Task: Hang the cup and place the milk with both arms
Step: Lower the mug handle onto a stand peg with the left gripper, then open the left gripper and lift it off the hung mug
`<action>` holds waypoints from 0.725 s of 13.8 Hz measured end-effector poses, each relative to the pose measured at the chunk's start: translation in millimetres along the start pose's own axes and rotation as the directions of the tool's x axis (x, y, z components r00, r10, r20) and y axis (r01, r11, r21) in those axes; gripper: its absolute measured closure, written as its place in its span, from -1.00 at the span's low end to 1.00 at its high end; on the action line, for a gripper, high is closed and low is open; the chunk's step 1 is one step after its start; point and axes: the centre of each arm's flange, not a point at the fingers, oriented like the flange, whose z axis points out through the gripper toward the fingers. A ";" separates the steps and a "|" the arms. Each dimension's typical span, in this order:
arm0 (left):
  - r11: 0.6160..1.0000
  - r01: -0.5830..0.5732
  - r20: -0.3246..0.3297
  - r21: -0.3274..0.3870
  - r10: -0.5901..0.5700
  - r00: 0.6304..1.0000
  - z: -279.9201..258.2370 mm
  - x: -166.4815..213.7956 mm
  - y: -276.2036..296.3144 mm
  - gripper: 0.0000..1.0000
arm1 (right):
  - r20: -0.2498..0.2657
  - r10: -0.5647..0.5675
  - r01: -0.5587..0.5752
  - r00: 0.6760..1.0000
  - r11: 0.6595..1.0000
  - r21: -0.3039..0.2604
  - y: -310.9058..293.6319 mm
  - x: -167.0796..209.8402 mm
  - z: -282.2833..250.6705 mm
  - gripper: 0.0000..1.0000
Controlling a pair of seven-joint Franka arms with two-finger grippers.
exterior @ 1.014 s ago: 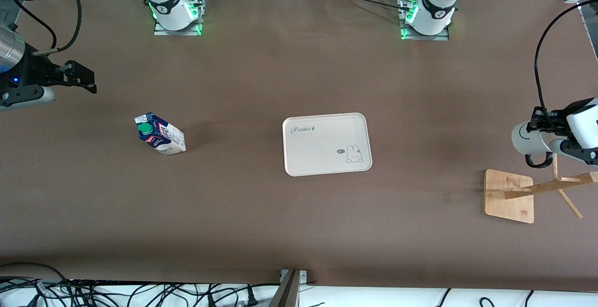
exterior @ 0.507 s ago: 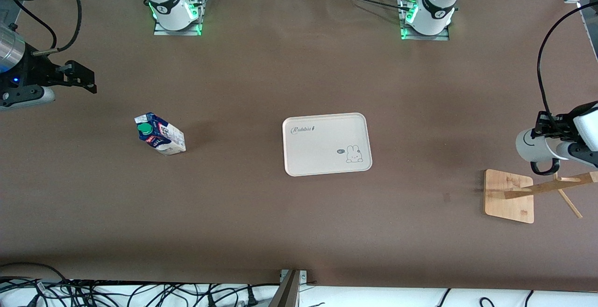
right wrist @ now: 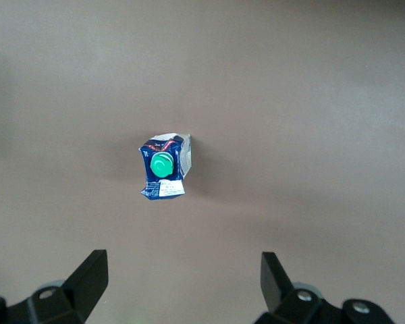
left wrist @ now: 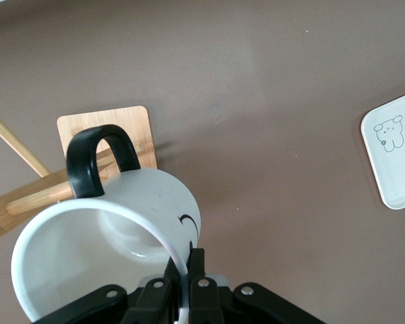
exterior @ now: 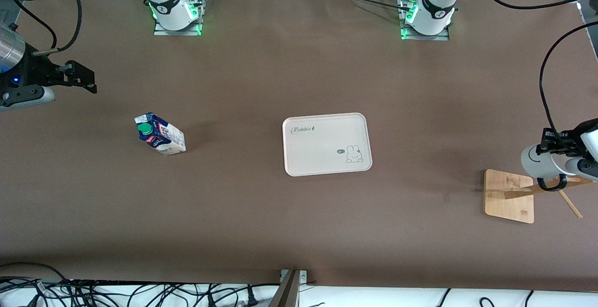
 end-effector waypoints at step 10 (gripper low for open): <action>0.997 0.070 0.011 -0.015 -0.070 0.997 12.2 -17.2 -47.5 0.41 | 0.000 0.000 0.000 1.000 1.000 0.000 0.0 0.0 0.0 -1.00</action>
